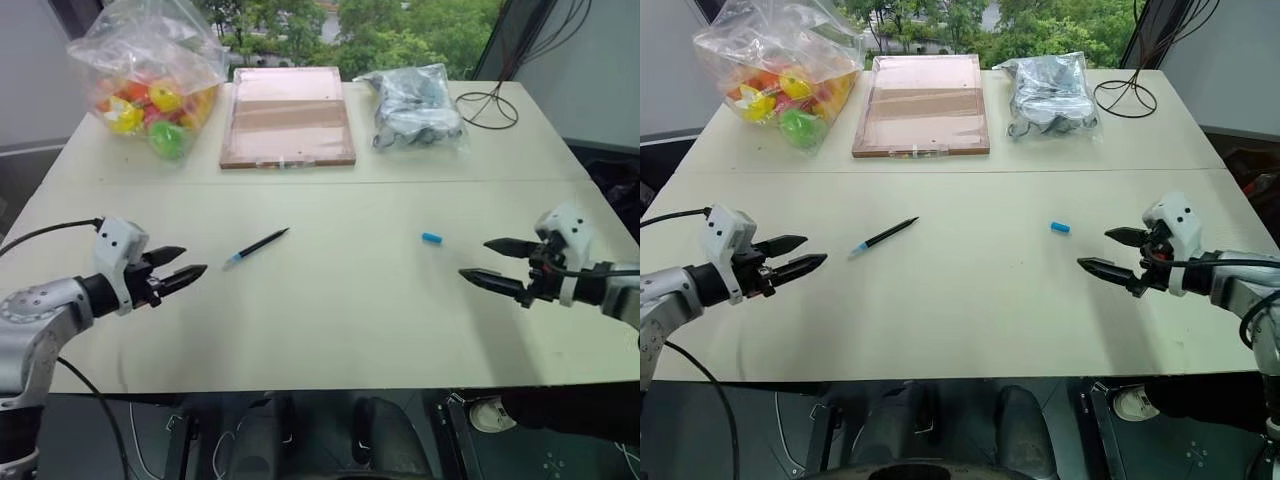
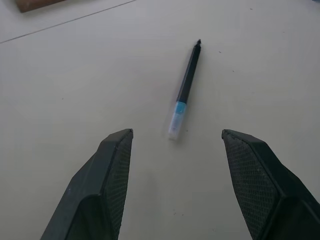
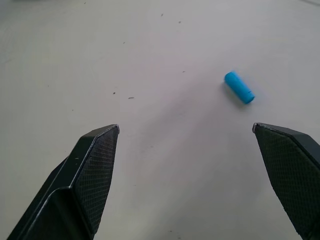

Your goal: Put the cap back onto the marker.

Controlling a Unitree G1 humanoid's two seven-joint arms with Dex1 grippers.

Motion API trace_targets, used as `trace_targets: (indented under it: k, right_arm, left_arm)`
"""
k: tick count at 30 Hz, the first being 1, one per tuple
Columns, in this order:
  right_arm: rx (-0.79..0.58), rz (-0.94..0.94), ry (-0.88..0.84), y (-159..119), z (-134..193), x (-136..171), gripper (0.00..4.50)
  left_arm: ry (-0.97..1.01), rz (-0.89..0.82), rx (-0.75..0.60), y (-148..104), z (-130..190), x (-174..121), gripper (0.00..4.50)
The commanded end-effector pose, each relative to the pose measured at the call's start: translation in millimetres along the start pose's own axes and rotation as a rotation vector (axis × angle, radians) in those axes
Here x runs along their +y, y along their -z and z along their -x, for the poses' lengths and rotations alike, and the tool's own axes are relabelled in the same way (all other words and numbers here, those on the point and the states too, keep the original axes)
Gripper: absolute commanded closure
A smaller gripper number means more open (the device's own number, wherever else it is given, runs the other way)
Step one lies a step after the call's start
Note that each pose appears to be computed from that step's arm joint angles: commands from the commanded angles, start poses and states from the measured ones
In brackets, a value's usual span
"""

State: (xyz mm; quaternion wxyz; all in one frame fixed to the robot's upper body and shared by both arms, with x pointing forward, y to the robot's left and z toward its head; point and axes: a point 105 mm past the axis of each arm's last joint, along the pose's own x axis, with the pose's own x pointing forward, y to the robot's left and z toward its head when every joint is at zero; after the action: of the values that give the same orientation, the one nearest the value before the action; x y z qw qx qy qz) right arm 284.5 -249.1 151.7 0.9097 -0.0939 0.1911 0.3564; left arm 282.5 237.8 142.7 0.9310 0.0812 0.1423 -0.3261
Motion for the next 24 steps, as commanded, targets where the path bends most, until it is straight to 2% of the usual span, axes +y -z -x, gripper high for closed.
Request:
trace_targets:
  k: [1, 24]
  right_arm:
    - [-0.037, 0.049, -0.004, -15, -1, 5, 0.07]
    - [-0.055, 0.076, 0.024, -16, -10, 3, 0.07]
  left_arm:
    - [0.012, -0.028, -0.036, -10, 0, -4, 1.54]
    - [0.066, -0.052, -0.064, -21, -8, -1, 1.54]
